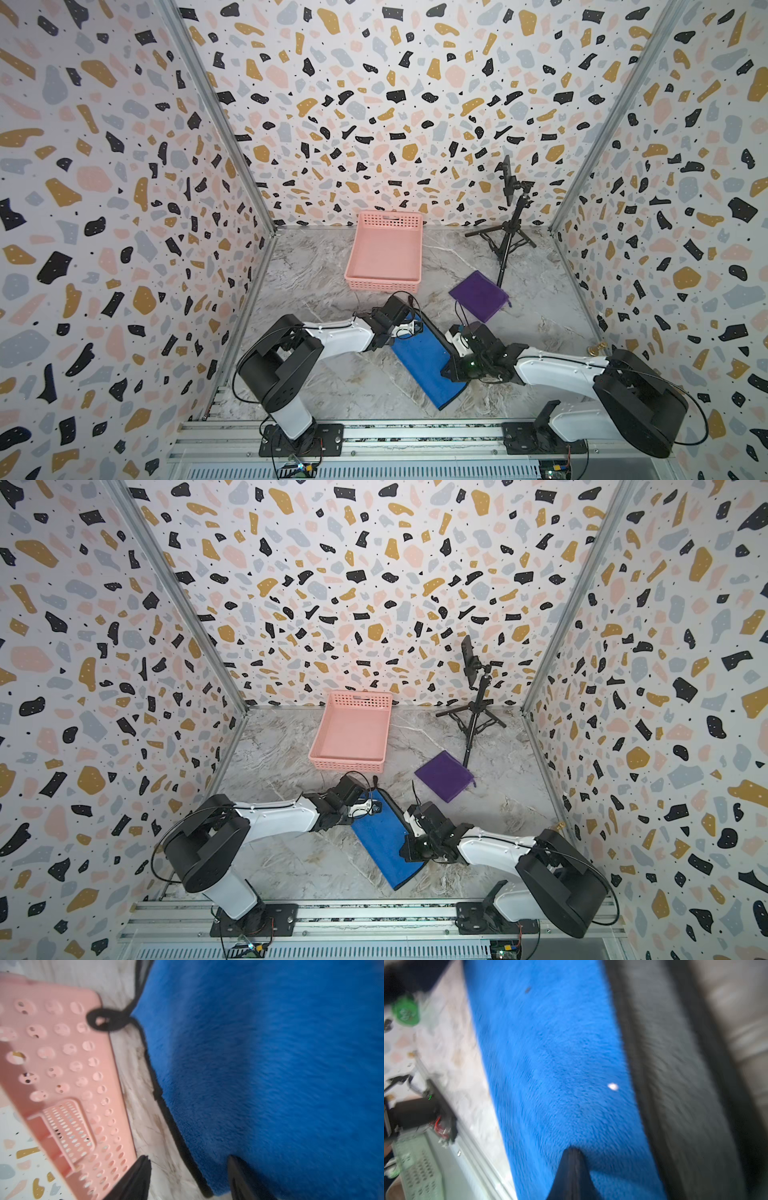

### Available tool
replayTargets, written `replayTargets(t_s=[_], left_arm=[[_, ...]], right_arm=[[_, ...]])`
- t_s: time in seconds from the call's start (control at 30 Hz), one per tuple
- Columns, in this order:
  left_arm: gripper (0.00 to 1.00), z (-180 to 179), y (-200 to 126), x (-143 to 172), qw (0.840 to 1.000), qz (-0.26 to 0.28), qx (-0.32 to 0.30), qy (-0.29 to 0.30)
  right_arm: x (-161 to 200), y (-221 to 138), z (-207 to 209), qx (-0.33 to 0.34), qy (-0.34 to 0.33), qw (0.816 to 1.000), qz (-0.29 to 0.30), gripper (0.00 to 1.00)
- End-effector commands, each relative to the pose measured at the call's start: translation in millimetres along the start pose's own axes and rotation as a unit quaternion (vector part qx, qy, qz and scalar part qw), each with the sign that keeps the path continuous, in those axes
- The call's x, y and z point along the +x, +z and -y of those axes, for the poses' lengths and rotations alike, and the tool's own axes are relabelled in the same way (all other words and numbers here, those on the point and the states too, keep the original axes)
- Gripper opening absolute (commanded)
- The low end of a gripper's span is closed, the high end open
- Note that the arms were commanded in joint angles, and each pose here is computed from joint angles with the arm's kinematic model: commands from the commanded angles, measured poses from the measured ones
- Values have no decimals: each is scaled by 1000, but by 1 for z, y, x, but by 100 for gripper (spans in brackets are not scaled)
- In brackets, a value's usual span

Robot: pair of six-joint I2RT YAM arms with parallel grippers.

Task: Fold the square dishcloth
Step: Adjust the cleaning item at the center of the board.

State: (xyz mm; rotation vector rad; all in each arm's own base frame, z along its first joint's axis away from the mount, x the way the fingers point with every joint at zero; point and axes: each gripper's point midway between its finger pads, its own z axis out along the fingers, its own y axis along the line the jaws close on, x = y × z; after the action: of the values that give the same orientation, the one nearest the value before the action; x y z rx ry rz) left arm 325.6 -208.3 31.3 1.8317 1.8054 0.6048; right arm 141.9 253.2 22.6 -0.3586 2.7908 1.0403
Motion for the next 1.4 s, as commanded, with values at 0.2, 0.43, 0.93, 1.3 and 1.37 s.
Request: replayTargets(t_s=[0.2,0.43,0.93,1.3,1.37], left_arm=[[66,-15,10,-27,997,65,-25,-17],[69,-32,-53,-24,990,130,-28,-41],[67,135,-169,-38,934,248,253,45],[66,180,-184,-93,909,275,280,137],[65,182,-176,-106,914,269,271,140]], right_arm=[[-3,-30,-28,-29,2,999,-21,0],[-71,-28,-27,-6,-4,1000,14,0],[-164,34,33,114,49,992,32,0],[-118,18,73,143,112,981,63,0],[-113,15,76,148,113,980,65,0]])
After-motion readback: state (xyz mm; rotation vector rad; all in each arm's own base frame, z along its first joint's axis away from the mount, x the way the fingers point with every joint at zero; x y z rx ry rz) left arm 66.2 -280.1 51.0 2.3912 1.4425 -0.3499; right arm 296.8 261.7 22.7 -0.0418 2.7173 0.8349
